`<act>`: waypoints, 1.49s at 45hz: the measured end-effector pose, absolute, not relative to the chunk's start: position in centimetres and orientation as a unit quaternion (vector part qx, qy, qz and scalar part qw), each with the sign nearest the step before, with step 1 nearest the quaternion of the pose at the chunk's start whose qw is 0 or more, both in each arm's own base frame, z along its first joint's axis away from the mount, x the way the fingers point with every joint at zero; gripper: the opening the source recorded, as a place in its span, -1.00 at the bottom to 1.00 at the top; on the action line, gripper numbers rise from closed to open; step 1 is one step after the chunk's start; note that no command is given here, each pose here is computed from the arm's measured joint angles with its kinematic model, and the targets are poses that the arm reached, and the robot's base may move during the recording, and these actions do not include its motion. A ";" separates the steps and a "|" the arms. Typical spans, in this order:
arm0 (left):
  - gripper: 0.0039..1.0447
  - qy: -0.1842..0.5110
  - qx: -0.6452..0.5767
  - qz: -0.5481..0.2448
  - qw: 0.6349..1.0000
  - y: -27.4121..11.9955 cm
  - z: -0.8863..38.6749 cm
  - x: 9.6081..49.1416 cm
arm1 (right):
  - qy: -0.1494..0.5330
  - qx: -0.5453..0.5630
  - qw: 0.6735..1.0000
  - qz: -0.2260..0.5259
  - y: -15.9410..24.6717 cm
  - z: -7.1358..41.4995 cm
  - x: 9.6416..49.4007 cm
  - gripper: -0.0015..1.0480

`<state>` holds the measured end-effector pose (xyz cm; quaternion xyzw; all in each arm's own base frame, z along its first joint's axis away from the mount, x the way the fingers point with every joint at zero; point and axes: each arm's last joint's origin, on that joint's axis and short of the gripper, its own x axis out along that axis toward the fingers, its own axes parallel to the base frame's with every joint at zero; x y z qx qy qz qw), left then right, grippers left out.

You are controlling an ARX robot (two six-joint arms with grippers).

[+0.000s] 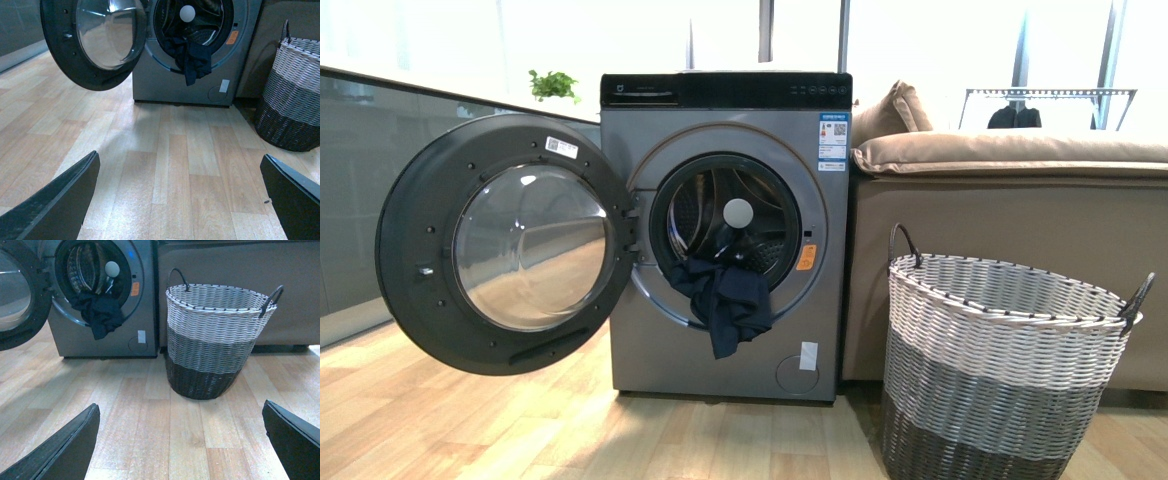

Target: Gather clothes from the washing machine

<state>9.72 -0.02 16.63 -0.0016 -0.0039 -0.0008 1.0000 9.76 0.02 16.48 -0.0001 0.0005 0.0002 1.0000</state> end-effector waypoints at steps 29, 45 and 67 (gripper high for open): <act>0.88 -0.004 -0.002 -0.001 1.000 0.0 16.6 9.7 | 0.000 0.000 1.000 0.000 0.0 16.5 9.8 0.85; 0.88 -0.004 -0.002 -0.001 1.000 0.0 16.6 9.7 | 0.000 0.000 1.000 0.000 0.0 16.5 9.8 0.85; 0.88 -0.004 -0.002 0.000 1.000 0.0 16.6 9.7 | 0.001 0.000 1.000 0.001 0.0 16.5 9.8 0.85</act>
